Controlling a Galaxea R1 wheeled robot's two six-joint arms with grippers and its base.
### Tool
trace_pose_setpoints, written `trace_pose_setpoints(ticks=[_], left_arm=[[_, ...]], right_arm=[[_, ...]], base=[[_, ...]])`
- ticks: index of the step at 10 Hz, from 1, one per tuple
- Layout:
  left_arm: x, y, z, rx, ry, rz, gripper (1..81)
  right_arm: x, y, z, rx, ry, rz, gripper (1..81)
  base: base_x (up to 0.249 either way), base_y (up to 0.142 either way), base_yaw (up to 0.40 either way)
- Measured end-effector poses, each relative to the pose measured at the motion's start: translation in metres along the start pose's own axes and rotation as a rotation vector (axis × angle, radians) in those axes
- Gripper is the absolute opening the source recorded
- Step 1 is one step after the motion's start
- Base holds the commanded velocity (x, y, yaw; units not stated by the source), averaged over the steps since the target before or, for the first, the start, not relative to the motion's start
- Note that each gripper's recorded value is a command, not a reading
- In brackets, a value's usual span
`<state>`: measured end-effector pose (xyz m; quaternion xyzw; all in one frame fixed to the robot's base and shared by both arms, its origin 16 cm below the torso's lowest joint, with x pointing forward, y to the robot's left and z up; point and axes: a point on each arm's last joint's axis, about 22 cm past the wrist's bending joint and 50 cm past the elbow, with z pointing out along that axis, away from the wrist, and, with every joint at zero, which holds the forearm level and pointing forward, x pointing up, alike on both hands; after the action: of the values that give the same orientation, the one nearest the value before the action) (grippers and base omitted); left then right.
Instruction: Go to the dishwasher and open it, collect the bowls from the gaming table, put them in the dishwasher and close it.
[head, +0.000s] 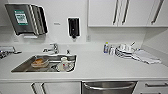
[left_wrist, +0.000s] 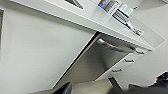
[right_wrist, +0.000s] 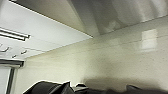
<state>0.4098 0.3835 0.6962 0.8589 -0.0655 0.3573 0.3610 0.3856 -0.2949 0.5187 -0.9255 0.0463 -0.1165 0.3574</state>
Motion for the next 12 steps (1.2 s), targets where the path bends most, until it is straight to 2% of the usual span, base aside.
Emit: trace_pose_setpoints(ticks=[1,3,4,5,6,7,9,12], left_arm=[[0.000,0.000,0.002,-0.004,0.000,-0.001,81.1],[0.001,0.002,0.005,-0.012,0.001,0.003,81.1],[-0.001,0.006,0.011,-0.030,-0.001,0.014,81.1],[-0.003,0.010,0.016,-0.045,-0.003,0.011,81.1],[-0.003,0.010,0.018,-0.049,-0.003,0.001,81.1],[-0.003,0.005,0.017,-0.039,-0.003,-0.011,81.1],[-0.003,0.002,0.018,-0.035,-0.004,-0.009,81.1],[-0.003,0.001,0.019,-0.035,-0.004,-0.008,81.1]], right_arm=[[0.011,-0.008,-0.002,0.004,-0.013,0.025,81.1],[0.047,-0.027,-0.007,0.014,-0.006,0.069,81.1],[0.063,-0.039,-0.008,0.023,-0.003,0.111,81.1],[0.074,-0.048,-0.009,0.028,-0.008,0.153,81.1],[0.085,-0.055,-0.013,0.030,-0.005,0.204,81.1],[0.095,-0.059,-0.016,0.033,0.006,0.269,81.1],[0.097,-0.060,-0.017,0.031,0.004,0.426,81.1],[0.128,-0.071,-0.025,0.087,0.076,0.634,81.1]], base=[[0.000,0.000,0.000],[0.000,0.000,0.000],[0.000,0.000,0.000],[0.000,0.000,0.000],[0.000,0.000,0.000],[0.000,0.000,0.000],[0.000,0.000,0.000],[0.000,0.000,0.000]])
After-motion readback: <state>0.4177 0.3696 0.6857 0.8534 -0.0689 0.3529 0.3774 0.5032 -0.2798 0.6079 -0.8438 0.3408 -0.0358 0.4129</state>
